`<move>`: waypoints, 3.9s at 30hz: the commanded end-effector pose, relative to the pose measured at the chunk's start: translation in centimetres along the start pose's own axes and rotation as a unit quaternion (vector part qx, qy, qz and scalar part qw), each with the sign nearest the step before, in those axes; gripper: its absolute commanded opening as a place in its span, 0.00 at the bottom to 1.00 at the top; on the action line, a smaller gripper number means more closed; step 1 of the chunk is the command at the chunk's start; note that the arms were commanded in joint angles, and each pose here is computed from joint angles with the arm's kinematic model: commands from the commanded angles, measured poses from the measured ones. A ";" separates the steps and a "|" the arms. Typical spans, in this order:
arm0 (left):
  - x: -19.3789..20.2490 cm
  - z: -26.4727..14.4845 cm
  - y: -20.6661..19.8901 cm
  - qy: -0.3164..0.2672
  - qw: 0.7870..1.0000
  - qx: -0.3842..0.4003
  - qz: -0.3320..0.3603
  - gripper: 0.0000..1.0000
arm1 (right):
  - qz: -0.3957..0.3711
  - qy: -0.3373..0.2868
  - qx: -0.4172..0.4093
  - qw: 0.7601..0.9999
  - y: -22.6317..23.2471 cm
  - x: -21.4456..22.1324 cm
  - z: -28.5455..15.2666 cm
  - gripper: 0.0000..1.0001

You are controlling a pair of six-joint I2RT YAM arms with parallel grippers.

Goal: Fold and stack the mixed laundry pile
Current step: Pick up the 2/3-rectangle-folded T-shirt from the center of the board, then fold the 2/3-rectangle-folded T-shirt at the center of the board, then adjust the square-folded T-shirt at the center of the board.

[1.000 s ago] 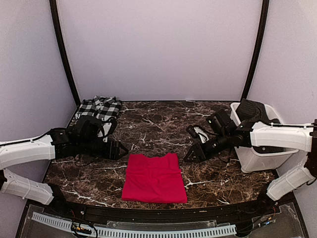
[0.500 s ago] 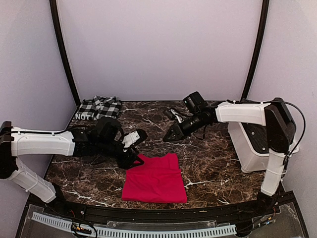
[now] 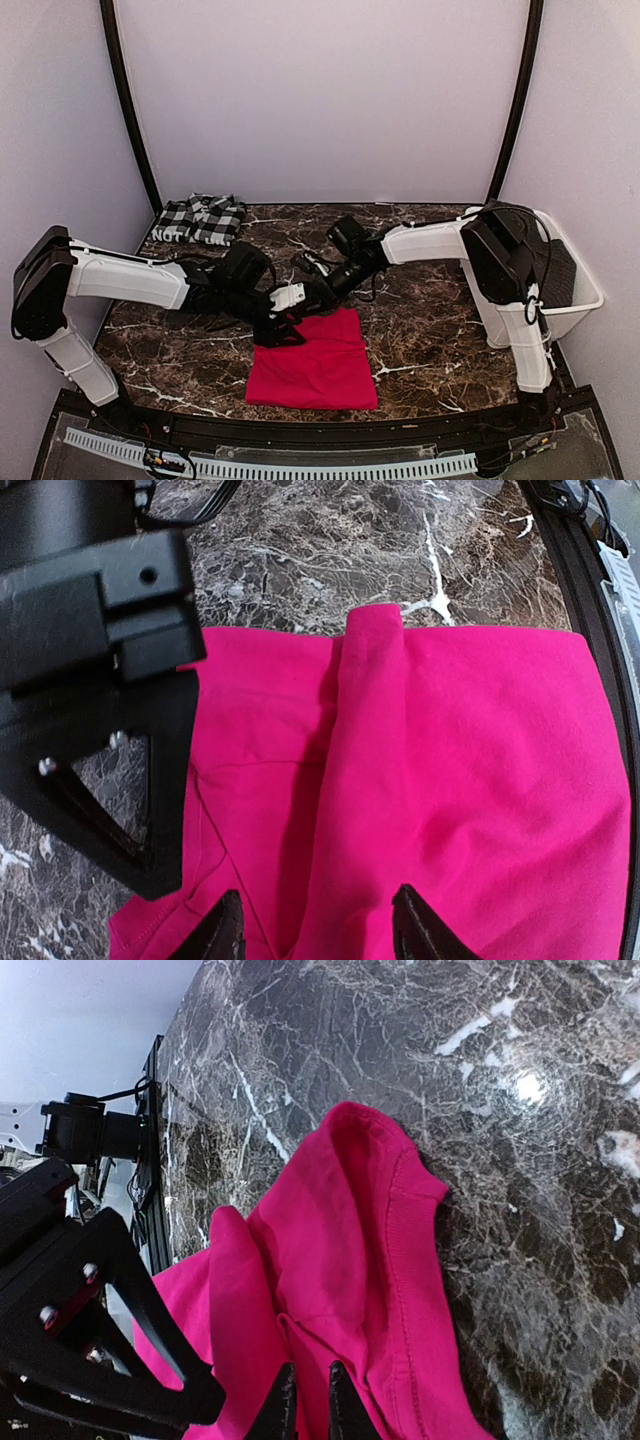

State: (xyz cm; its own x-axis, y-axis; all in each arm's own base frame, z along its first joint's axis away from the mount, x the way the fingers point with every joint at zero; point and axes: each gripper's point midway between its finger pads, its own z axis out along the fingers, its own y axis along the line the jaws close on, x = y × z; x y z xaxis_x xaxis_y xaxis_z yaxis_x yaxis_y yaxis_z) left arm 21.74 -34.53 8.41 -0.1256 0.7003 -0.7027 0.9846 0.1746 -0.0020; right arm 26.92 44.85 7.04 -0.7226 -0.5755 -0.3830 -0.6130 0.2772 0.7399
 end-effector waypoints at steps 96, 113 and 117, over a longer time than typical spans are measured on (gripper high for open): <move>7.6 -6.5 7.8 -0.057 0.837 -0.144 -0.525 0.43 | 0.001 -0.057 0.099 0.993 -4.6 4.3 -10.2 0.41; 7.9 -2.7 8.4 -0.060 0.834 -0.100 -0.540 0.42 | -0.004 -0.017 0.104 0.994 -5.7 5.9 -7.8 0.39; 7.7 -2.6 8.5 -0.061 0.836 -0.098 -0.536 0.39 | -0.007 -0.015 0.099 0.995 -5.5 5.9 -7.6 0.35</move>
State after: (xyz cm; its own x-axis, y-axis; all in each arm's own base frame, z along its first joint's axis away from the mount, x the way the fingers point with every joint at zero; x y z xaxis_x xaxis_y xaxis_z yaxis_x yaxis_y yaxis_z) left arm 28.17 -25.23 3.93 -0.9106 0.0001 -0.4133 0.2489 0.7985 -0.5482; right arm 28.61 33.36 4.92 -0.7395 -0.5425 -0.3985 -0.6555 0.4456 0.6097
